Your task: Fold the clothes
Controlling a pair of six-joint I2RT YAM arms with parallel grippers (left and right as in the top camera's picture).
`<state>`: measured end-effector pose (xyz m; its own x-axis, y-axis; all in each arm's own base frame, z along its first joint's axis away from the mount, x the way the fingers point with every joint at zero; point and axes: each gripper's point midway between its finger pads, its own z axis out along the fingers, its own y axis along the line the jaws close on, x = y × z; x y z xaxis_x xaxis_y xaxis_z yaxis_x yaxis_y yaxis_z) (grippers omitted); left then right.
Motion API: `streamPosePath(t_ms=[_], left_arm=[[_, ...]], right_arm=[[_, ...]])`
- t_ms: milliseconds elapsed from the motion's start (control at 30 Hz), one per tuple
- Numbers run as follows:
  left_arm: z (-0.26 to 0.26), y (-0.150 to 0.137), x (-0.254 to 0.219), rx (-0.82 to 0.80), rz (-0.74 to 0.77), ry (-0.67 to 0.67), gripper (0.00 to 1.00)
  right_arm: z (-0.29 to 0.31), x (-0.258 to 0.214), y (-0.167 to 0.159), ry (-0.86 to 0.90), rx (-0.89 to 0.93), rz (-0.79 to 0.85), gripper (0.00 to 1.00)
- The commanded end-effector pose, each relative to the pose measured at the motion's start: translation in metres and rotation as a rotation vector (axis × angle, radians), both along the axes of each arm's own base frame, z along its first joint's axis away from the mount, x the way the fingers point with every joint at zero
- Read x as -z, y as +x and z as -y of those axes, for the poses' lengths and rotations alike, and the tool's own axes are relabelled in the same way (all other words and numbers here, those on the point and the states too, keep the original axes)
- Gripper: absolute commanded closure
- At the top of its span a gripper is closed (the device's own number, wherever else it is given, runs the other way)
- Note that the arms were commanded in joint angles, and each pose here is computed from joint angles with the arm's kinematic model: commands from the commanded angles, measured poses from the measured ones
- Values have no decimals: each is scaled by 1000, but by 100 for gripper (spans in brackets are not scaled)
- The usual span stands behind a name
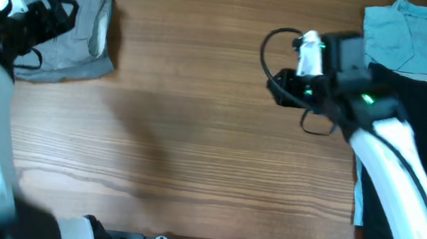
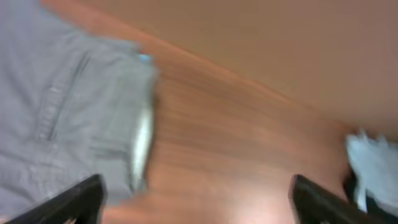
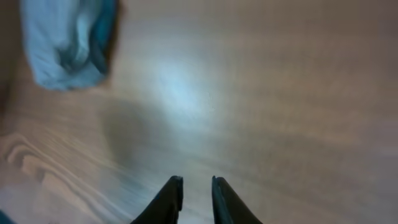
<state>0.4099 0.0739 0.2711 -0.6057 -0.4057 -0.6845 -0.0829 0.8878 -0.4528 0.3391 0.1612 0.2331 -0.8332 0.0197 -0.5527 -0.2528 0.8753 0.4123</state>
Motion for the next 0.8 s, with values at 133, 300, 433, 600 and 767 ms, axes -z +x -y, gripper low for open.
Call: streamPosePath(t_ms=[133, 300, 433, 600, 767], left_arm=[[64, -110, -48, 49, -38, 153, 0], [38, -174, -46, -176, -136, 278, 0], [42, -187, -56, -178, -91, 278, 0], [43, -194, -59, -178, -75, 278, 0], [43, -194, -59, -178, -75, 278, 0]], right_arm=[[28, -122, -47, -21, -13, 430, 50], [40, -139, -84, -6, -8, 471, 0], [44, -144, -98, -2, -7, 486, 0], [43, -140, -99, -1, -13, 467, 1], [40, -131, -90, -13, -16, 433, 0]])
